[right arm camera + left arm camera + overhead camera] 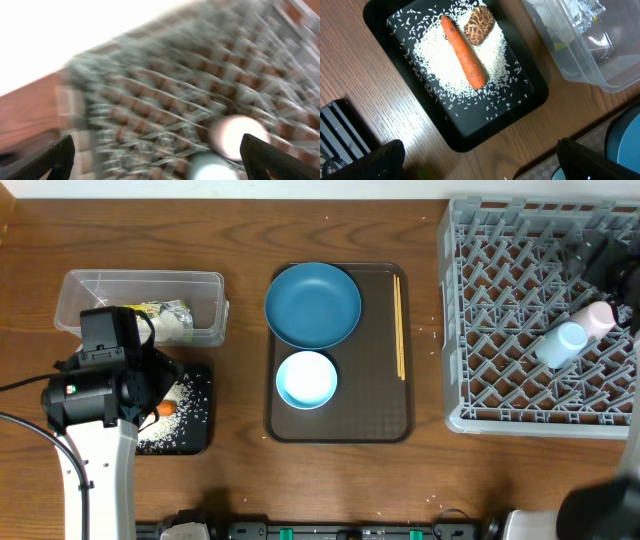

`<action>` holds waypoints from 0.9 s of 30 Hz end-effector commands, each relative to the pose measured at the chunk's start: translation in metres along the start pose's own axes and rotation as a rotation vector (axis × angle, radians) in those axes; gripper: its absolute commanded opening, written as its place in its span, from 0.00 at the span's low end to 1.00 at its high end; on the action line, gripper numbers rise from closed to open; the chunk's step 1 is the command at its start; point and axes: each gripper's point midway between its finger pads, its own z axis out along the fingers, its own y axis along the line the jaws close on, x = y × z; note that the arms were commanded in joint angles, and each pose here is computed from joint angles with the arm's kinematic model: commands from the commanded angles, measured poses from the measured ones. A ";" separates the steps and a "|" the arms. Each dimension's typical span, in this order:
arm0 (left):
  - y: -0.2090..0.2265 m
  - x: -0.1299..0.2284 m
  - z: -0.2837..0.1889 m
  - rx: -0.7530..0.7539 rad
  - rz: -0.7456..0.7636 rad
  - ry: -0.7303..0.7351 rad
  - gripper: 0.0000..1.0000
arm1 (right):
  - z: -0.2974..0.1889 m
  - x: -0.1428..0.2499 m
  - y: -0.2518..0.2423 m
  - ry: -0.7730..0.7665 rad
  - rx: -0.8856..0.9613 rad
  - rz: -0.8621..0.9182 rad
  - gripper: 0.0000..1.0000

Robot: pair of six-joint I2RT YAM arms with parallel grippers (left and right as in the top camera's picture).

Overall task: Sort waste into correct bins and load items into the dishwasher rack
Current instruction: 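Move the right gripper to the light-blue bowl and grasp its rim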

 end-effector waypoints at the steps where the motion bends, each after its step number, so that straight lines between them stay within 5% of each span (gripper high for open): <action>1: 0.003 -0.001 0.001 -0.016 -0.019 -0.004 0.98 | -0.035 0.004 0.083 -0.015 -0.265 -0.084 0.99; 9: 0.003 -0.001 0.001 -0.016 -0.019 -0.004 0.98 | -0.055 0.080 0.233 0.130 -0.611 -0.317 0.99; 14: 0.003 -0.001 0.001 -0.016 -0.019 -0.004 0.98 | -0.036 0.169 0.306 0.327 -0.684 -0.405 0.99; 22: 0.003 -0.001 0.001 -0.016 -0.019 -0.004 0.98 | -0.011 0.324 0.338 0.664 -0.532 -0.501 0.99; 27: 0.003 -0.001 0.001 -0.016 -0.019 -0.004 0.98 | -0.024 0.373 0.341 0.725 -0.502 -0.633 0.99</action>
